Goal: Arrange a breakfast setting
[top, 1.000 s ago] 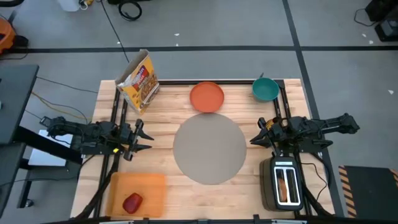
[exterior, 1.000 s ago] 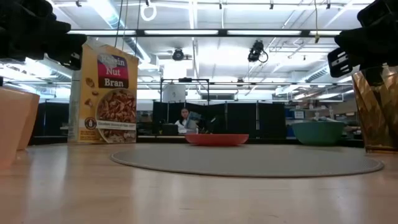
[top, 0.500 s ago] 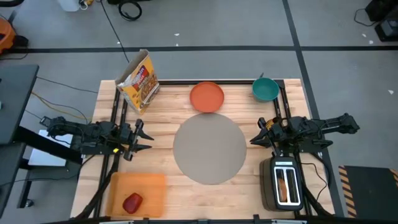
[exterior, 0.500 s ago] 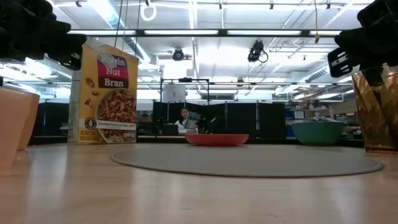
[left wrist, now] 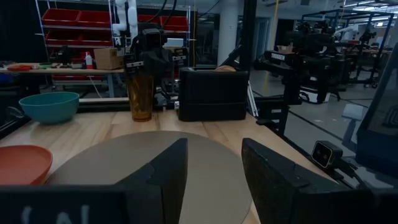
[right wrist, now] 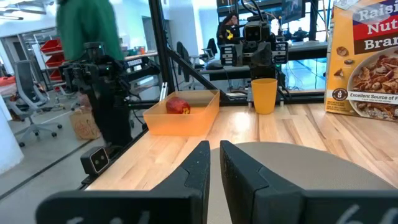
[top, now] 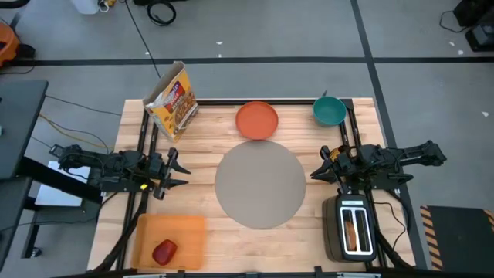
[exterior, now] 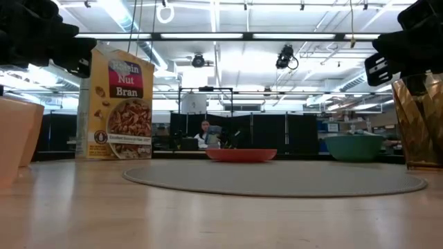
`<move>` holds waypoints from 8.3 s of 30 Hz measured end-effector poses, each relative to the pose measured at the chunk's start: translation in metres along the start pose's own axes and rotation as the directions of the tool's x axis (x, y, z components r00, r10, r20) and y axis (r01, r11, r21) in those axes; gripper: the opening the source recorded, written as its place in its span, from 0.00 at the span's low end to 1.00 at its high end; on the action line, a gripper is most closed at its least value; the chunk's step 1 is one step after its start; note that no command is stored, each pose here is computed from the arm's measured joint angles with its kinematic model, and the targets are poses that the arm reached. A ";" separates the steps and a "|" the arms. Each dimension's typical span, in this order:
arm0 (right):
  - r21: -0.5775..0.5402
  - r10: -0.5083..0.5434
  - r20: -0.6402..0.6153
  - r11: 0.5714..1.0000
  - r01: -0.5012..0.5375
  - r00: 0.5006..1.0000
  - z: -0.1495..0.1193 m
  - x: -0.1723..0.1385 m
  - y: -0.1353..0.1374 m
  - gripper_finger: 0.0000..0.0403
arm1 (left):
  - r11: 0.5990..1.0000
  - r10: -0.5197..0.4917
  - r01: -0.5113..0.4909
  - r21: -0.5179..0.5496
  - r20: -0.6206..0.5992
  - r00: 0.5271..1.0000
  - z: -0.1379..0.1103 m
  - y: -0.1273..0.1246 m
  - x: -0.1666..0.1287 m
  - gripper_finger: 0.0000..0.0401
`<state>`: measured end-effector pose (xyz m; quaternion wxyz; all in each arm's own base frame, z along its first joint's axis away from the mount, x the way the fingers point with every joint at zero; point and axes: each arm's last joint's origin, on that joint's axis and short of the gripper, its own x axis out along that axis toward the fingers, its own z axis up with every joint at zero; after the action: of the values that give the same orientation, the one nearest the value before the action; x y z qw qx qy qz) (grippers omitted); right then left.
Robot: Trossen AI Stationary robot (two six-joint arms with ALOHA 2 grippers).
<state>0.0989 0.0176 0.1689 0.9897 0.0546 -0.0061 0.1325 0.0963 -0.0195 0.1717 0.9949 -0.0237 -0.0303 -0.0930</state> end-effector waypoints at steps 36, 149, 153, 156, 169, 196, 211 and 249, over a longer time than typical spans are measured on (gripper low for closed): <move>0.000 0.000 0.000 1.000 0.000 1.000 0.000 0.000 0.000 0.11 | 1.000 0.000 0.000 0.000 0.000 1.000 0.000 0.000 0.000 0.40; -0.362 -0.467 -0.847 0.156 0.919 -0.254 0.060 0.051 -0.194 0.04 | 0.896 0.199 0.061 -0.440 0.521 0.830 0.051 0.005 -0.015 0.40; -0.384 -0.509 -0.845 0.369 0.846 -0.162 0.089 0.080 -0.161 0.03 | 0.892 0.236 0.011 -0.451 0.487 0.841 0.059 0.005 -0.015 0.40; -0.310 -0.503 -0.864 0.564 0.765 0.020 0.109 0.109 -0.131 0.03 | 0.902 0.272 -0.057 -0.428 0.459 0.846 0.073 0.006 -0.014 0.40; -0.160 -0.198 -0.935 0.976 0.147 0.295 0.064 0.222 -0.010 0.03 | 0.902 0.405 -0.372 -0.221 0.130 0.905 0.188 0.004 0.012 0.40; -0.207 -0.241 -0.950 0.962 0.176 0.199 0.023 0.269 -0.020 0.27 | 0.567 0.817 -0.823 -0.037 -0.104 0.568 0.266 0.015 0.026 0.40; -0.192 -0.318 -0.769 0.942 0.274 0.555 0.184 0.259 -0.016 0.73 | 0.324 0.882 -0.941 -0.096 -0.328 0.338 0.252 0.085 0.031 0.53; -0.240 -0.417 -0.676 0.904 0.353 0.608 0.230 0.230 -0.075 0.74 | 0.182 0.649 -0.971 0.158 -0.761 -0.002 0.250 0.214 0.036 0.54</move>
<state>0.3413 -0.0194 0.3953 0.9194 -0.0418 0.3842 -0.0730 0.1575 0.1969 0.4147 0.7313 -0.2145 0.3845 0.5209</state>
